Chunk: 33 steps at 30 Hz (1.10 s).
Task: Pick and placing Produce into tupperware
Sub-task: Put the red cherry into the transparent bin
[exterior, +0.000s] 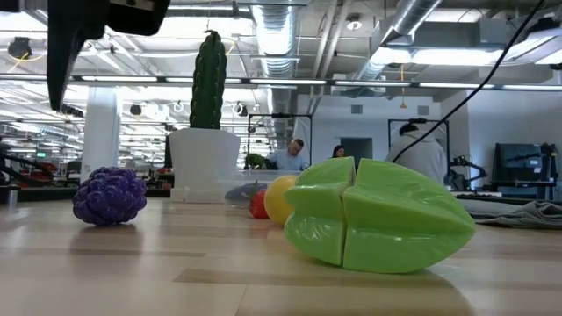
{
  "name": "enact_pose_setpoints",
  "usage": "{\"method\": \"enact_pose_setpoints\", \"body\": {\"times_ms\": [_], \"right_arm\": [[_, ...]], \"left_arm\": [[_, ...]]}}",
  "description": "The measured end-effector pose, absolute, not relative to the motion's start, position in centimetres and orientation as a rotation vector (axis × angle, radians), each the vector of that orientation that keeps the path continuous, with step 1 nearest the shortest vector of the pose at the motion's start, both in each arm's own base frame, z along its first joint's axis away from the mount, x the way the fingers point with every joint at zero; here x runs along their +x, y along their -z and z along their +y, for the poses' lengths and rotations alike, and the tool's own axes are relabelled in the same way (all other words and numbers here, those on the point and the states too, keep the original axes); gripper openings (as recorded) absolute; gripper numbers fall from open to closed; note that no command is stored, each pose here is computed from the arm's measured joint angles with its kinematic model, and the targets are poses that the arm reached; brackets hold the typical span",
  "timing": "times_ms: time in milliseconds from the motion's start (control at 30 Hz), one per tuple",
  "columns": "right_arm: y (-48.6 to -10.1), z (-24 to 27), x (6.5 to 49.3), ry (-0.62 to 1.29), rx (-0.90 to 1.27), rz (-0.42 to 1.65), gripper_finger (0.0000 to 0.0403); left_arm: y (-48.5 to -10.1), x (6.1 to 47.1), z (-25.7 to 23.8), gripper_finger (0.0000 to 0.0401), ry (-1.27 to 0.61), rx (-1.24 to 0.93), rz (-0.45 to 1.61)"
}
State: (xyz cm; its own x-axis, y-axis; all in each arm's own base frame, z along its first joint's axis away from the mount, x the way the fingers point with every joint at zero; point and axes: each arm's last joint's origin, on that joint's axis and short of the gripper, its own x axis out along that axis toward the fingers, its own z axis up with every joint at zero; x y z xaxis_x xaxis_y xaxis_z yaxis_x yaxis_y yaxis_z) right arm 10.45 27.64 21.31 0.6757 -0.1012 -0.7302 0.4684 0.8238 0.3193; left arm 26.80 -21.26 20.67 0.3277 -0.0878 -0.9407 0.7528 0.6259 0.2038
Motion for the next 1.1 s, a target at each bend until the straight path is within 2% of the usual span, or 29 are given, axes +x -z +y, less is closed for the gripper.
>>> {"method": "enact_pose_setpoints", "body": {"times_ms": [300, 1100], "right_arm": [[-21.4, 27.6, 10.5, 0.340, 0.532, 0.749, 0.0260], [-21.4, 27.5, 10.7, 0.352, 0.552, 0.744, 0.0260]], "left_arm": [[-18.7, 27.5, -21.5, 0.0180, 0.772, 0.809, 1.139], [-15.9, 28.7, -22.6, 0.0180, 0.911, 0.924, 1.084]]}}
